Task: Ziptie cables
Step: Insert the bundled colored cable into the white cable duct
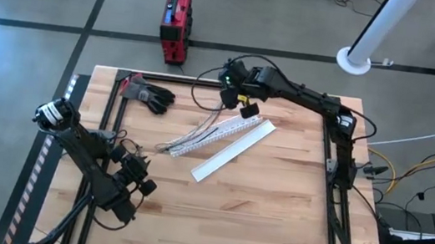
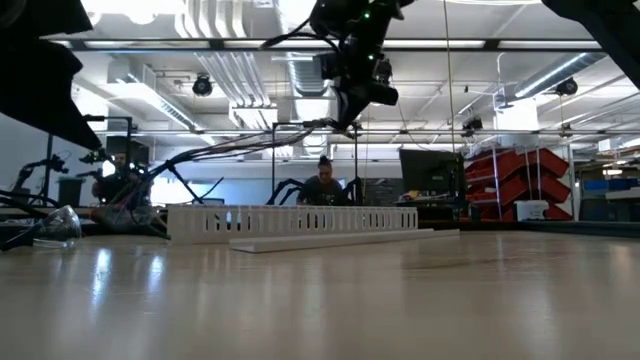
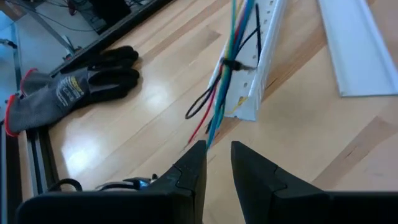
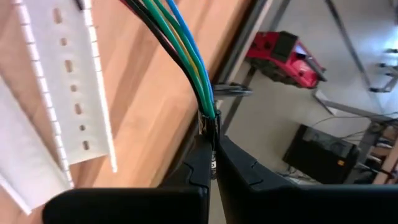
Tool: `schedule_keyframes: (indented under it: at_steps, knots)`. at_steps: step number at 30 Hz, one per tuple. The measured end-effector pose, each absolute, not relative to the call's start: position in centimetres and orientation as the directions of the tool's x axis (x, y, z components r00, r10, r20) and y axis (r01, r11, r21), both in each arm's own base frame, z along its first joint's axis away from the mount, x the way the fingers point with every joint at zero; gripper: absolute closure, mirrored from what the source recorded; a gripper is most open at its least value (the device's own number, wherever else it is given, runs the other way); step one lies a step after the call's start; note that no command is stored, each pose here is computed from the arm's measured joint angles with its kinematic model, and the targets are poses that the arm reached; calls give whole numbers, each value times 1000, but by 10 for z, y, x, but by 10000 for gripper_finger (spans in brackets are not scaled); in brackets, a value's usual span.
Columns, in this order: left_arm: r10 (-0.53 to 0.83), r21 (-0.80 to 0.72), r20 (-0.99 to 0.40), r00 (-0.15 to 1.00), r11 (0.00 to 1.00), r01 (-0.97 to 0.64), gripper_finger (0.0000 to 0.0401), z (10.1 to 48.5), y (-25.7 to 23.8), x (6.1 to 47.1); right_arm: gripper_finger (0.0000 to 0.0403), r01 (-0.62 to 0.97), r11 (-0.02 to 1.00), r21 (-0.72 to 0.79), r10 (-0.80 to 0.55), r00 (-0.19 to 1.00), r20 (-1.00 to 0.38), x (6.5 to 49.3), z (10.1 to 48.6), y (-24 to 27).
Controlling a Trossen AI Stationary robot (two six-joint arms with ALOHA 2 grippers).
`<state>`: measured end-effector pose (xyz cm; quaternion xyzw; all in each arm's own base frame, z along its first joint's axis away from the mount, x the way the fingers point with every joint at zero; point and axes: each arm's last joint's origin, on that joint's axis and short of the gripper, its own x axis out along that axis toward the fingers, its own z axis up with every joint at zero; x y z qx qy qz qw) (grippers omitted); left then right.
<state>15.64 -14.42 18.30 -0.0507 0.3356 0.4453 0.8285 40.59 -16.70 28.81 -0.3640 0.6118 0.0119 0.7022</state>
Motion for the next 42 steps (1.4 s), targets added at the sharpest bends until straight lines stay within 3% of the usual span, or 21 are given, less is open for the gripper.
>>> schedule_keyframes:
  at_steps: [15,28,42]
  knots:
    - [704,207,-597,385,599,-774,342,170,-140,153,403,-396,804,-444,-467,42,-883,388,227,-176]
    - [712,198,-562,421,610,-767,342,171,-140,154,403,-372,819,-438,-462,26,-886,383,197,-175]
    - [714,205,-561,420,611,-765,342,171,-139,154,403,-386,853,-350,-405,-67,-912,370,180,-169]
